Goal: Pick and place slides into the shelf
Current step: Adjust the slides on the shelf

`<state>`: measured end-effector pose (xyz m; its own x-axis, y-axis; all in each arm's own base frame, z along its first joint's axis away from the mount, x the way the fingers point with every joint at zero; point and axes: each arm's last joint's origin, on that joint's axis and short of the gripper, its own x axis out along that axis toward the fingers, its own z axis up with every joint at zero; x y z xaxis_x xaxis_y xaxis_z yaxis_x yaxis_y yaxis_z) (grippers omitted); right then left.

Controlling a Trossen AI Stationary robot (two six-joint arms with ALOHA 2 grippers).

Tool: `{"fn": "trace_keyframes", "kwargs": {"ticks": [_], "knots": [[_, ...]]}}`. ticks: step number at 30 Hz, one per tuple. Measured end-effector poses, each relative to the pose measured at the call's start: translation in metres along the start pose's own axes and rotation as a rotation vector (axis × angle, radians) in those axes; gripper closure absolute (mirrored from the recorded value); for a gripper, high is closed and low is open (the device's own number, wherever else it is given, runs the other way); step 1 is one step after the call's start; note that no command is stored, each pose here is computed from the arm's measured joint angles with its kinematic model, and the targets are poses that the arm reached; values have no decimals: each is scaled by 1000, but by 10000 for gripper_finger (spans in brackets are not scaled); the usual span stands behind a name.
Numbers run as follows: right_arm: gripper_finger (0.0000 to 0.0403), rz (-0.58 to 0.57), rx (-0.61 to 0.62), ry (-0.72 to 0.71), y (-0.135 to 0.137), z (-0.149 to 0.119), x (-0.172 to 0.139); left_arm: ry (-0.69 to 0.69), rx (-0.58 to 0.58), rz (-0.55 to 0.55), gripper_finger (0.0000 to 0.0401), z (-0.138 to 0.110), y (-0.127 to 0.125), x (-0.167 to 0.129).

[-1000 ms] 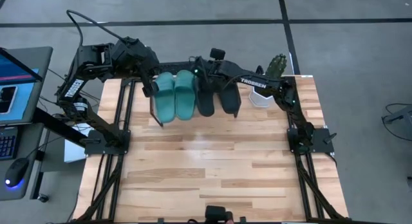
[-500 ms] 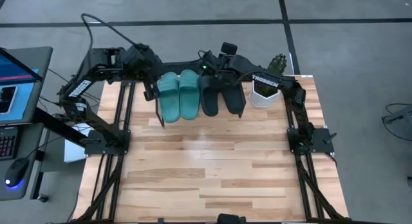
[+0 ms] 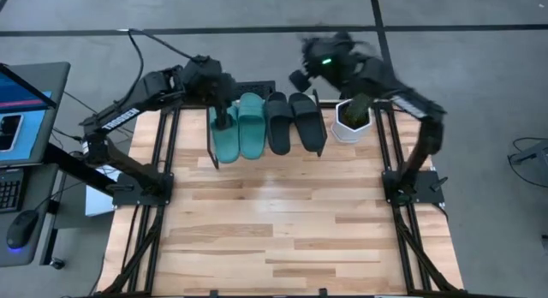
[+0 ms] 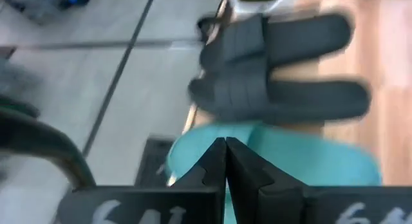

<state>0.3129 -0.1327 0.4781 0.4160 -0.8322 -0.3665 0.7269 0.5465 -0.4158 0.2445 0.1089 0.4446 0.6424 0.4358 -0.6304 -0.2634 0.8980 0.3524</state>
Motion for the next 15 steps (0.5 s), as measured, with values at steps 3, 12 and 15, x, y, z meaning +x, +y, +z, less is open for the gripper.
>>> {"fn": "trace_keyframes", "kwargs": {"ticks": [3,12,15], "knots": [[335,116,115,-83,-25,5,-26,-143,-53,-122,401,-11,8,12],[335,369,196,-248,-57,7,-85,-419,-217,-489,401,-47,16,71],[335,391,186,-257,-59,5,-96,-398,-259,-557,401,-58,15,83]]}}
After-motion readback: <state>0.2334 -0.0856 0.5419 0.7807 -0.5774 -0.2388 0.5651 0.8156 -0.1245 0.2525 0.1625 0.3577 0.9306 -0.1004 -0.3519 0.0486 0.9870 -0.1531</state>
